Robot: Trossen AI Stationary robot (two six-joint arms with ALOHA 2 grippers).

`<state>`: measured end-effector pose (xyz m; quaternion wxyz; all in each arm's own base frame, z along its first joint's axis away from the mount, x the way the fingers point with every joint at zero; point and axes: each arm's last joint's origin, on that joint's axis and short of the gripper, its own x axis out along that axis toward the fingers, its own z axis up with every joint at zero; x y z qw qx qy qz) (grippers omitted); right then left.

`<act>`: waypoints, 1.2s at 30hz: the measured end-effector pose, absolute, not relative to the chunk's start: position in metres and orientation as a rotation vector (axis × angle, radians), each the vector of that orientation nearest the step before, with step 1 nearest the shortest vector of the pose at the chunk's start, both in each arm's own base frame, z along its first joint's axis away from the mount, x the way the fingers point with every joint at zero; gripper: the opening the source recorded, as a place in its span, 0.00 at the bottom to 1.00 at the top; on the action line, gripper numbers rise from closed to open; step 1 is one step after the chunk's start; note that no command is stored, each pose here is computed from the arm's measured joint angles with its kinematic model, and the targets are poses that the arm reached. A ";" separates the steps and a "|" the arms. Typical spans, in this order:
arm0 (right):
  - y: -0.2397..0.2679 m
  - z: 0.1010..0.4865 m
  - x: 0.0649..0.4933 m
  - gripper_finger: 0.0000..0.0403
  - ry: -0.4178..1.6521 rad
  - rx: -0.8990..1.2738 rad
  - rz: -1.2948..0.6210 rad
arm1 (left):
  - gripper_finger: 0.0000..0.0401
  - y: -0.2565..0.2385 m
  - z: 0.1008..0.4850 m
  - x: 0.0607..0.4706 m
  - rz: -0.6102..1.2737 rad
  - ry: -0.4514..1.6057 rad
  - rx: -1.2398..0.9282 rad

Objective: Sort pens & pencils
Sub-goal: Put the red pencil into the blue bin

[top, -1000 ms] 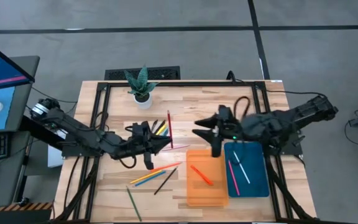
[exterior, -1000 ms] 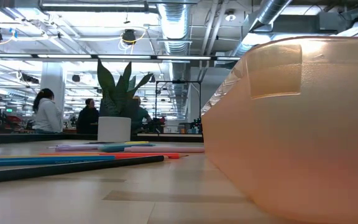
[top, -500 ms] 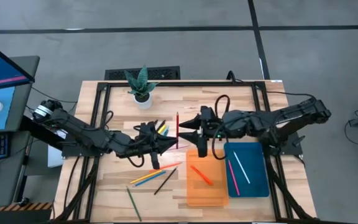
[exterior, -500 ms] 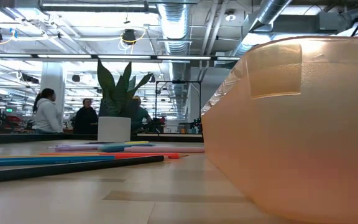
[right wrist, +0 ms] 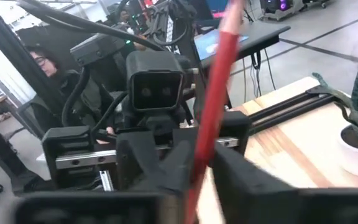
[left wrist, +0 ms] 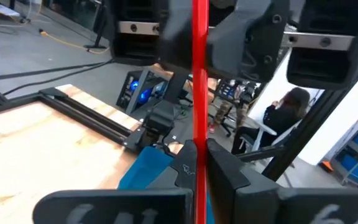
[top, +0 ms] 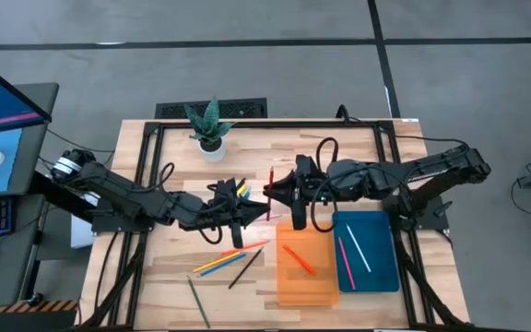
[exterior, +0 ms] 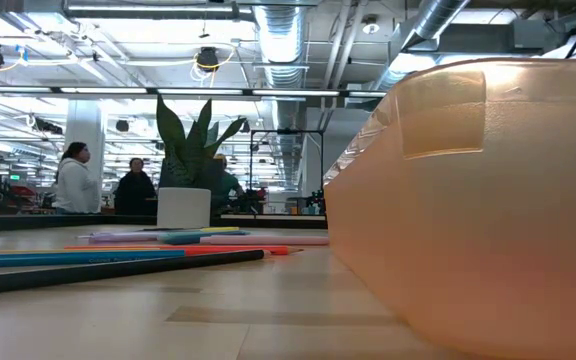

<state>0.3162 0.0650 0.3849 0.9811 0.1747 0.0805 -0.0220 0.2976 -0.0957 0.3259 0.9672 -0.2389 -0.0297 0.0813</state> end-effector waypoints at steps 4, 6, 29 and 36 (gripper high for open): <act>0.065 0.386 0.316 0.06 0.156 0.356 -0.036 | 0.01 -0.095 0.326 0.298 0.168 -0.060 -0.480; 0.064 0.385 0.316 0.06 0.159 0.365 -0.042 | 0.02 -0.095 0.325 0.298 0.170 -0.052 -0.484; 0.081 0.316 0.132 0.06 1.030 0.681 -0.573 | 0.27 -0.094 0.278 0.286 0.313 0.380 -0.702; 0.130 0.246 0.121 0.06 1.066 0.869 -0.665 | 0.25 -0.098 0.266 0.276 0.355 0.519 -0.717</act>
